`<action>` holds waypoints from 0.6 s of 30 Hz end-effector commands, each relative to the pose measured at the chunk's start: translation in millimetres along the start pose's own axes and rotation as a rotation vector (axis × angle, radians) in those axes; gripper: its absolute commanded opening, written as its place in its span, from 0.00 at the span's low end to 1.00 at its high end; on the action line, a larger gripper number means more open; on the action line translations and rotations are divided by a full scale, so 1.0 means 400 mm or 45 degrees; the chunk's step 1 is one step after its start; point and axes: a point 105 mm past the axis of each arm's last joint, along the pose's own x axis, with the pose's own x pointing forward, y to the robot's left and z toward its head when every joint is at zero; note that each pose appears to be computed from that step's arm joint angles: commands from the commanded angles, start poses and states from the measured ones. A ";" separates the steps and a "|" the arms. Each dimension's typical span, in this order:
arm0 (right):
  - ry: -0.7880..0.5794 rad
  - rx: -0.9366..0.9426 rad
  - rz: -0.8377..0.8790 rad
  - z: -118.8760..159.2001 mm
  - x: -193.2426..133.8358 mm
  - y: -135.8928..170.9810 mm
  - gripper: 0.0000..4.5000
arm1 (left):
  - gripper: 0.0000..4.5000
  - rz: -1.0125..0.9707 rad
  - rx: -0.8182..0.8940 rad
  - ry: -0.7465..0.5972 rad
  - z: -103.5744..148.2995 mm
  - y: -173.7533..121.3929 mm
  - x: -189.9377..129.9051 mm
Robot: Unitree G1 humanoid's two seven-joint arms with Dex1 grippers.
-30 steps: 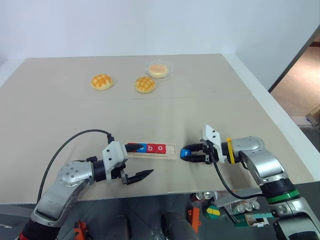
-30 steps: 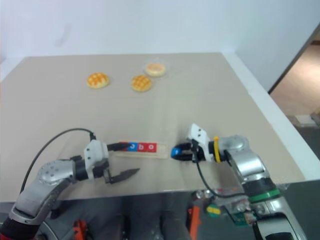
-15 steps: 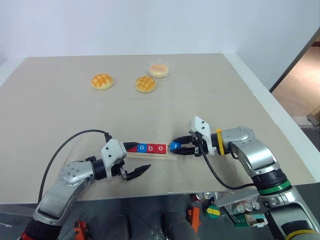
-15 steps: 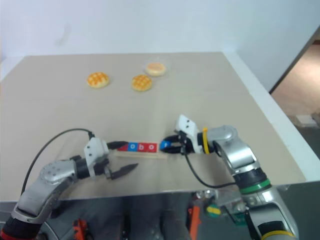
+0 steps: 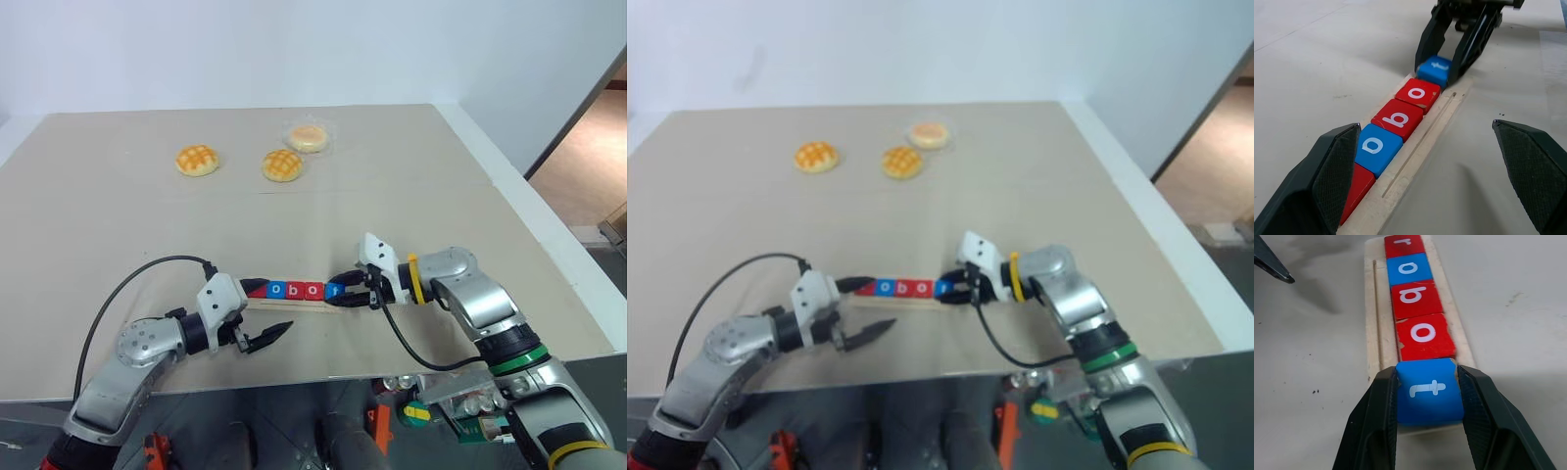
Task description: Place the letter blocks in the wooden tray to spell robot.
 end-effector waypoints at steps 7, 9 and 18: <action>-0.009 -0.048 0.032 0.028 0.006 -0.004 0.29 | 1.00 0.014 0.042 -0.026 0.018 -0.002 -0.006; -0.012 -0.046 0.030 0.031 0.008 -0.005 0.29 | 1.00 0.011 0.045 -0.024 0.017 -0.003 -0.006; -0.016 -0.061 0.010 0.030 0.010 -0.015 0.50 | 1.00 0.003 0.043 -0.018 0.014 -0.004 -0.004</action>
